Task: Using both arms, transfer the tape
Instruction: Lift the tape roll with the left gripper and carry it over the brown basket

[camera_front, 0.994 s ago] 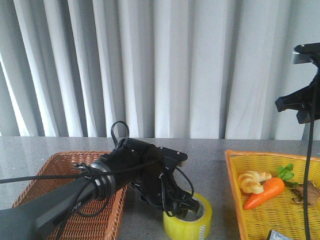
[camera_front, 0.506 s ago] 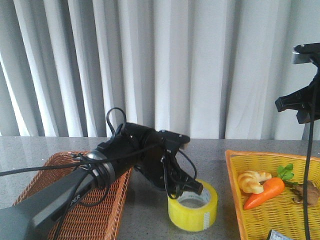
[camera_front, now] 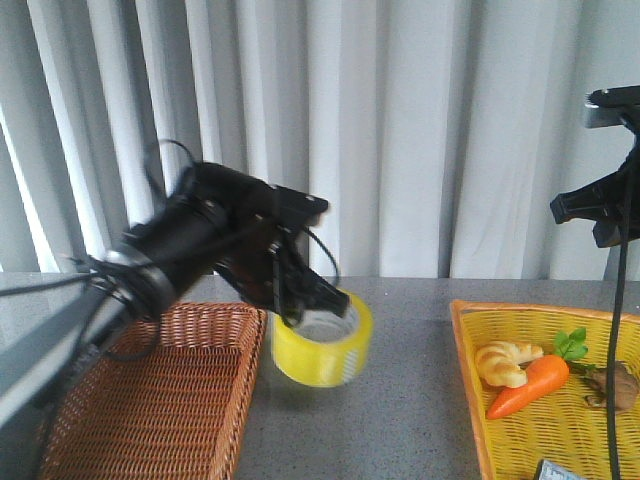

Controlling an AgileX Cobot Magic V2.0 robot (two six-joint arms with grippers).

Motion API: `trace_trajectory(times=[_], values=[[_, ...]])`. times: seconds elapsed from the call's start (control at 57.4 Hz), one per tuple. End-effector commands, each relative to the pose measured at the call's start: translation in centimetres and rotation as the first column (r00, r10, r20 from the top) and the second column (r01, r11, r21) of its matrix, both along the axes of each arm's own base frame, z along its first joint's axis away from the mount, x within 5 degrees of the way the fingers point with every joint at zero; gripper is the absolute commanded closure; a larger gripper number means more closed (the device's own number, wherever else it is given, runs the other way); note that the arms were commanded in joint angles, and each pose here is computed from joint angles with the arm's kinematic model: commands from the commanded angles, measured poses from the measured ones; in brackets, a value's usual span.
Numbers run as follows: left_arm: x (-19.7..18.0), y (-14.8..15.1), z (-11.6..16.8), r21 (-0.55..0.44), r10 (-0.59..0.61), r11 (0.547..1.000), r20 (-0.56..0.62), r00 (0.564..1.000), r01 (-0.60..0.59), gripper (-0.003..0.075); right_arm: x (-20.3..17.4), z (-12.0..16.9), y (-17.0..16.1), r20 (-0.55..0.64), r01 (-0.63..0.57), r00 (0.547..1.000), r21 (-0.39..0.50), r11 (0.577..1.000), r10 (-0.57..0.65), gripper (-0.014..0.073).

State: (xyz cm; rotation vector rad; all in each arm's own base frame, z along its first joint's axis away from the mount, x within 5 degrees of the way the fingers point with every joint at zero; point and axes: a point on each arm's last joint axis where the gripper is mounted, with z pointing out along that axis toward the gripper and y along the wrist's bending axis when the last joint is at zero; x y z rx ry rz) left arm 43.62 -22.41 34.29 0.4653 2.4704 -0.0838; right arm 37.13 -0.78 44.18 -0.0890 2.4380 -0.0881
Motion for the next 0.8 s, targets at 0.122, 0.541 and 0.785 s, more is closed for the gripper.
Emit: trace_trajectory(times=[0.122, 0.541, 0.785], values=[[-1.7, 8.3, 9.0, -0.106, 0.169, 0.983, 0.180, 0.969, -0.151, 0.0725, -1.5, 2.7, -0.2, 0.114, 0.008, 0.993, -0.010, 1.000, -0.006, 0.0602], [-0.9, 19.3, 4.0, -0.174, 0.365, 0.916, -0.010, 0.931, -0.362, 0.0723, -1.5, 2.7, -0.2, 0.114, 0.008, 0.993, -0.010, 1.000, -0.006, 0.0602], [-0.4, 19.9, -0.1, -0.137, 0.381, 0.912, -0.066, 0.922, -0.387, 0.0688, -1.5, 2.7, -0.2, 0.114, 0.008, 0.993, -0.010, 1.000, -0.006, 0.0602]])
